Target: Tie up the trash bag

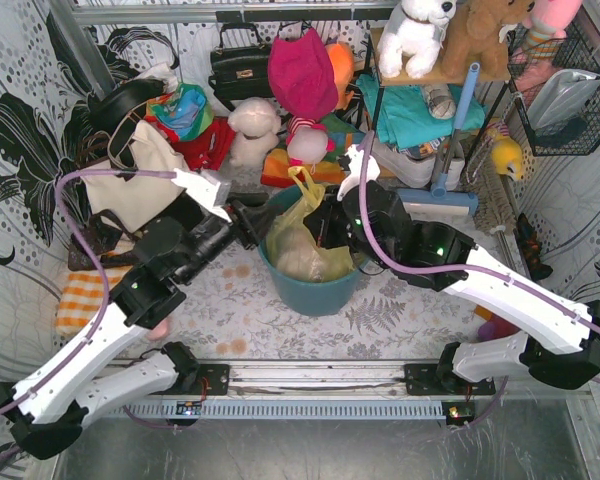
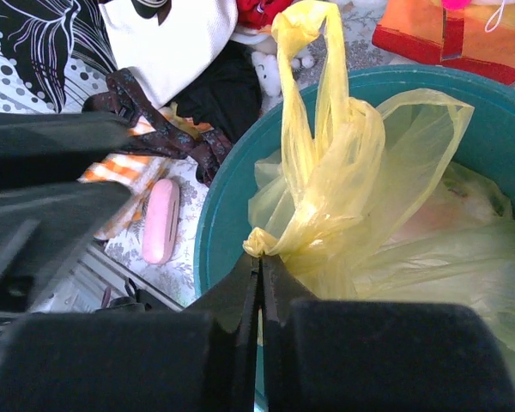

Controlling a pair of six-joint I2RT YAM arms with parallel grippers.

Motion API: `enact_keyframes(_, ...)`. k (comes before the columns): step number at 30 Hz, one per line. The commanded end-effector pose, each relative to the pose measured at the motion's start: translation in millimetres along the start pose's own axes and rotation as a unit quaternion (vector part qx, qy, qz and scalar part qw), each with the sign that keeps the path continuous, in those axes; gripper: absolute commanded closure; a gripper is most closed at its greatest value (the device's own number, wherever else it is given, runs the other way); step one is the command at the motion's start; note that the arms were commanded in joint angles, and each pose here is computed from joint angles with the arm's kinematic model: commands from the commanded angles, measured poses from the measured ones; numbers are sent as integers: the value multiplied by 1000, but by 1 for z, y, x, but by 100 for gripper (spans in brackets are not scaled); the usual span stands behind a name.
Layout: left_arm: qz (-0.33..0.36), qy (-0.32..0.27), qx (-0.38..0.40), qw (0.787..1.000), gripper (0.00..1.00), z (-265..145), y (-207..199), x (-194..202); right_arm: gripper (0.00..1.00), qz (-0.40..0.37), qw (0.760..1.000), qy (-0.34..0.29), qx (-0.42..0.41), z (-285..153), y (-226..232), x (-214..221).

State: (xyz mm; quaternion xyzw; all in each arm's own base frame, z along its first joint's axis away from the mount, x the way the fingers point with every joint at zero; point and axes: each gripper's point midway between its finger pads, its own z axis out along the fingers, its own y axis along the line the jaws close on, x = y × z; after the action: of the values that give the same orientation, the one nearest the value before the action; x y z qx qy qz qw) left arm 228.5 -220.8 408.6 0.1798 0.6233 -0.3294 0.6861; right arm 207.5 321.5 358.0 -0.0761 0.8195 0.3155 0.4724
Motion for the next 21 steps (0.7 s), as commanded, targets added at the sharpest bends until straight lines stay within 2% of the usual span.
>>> enact_keyframes(1,-33,74,26,996,52,7,-6,45,100,-14,1000,-7,4,-13,-2,-13)
enact_keyframes(6,-47,99,61,992,49,19,-10,60,100,-22,1000,6,11,-15,-5,-8)
enact_keyframes(12,-62,104,77,990,48,32,8,68,100,-27,999,17,20,-13,-9,-2)
enact_keyframes(21,-78,109,206,969,43,37,-16,78,100,-29,999,18,36,-8,-15,2)
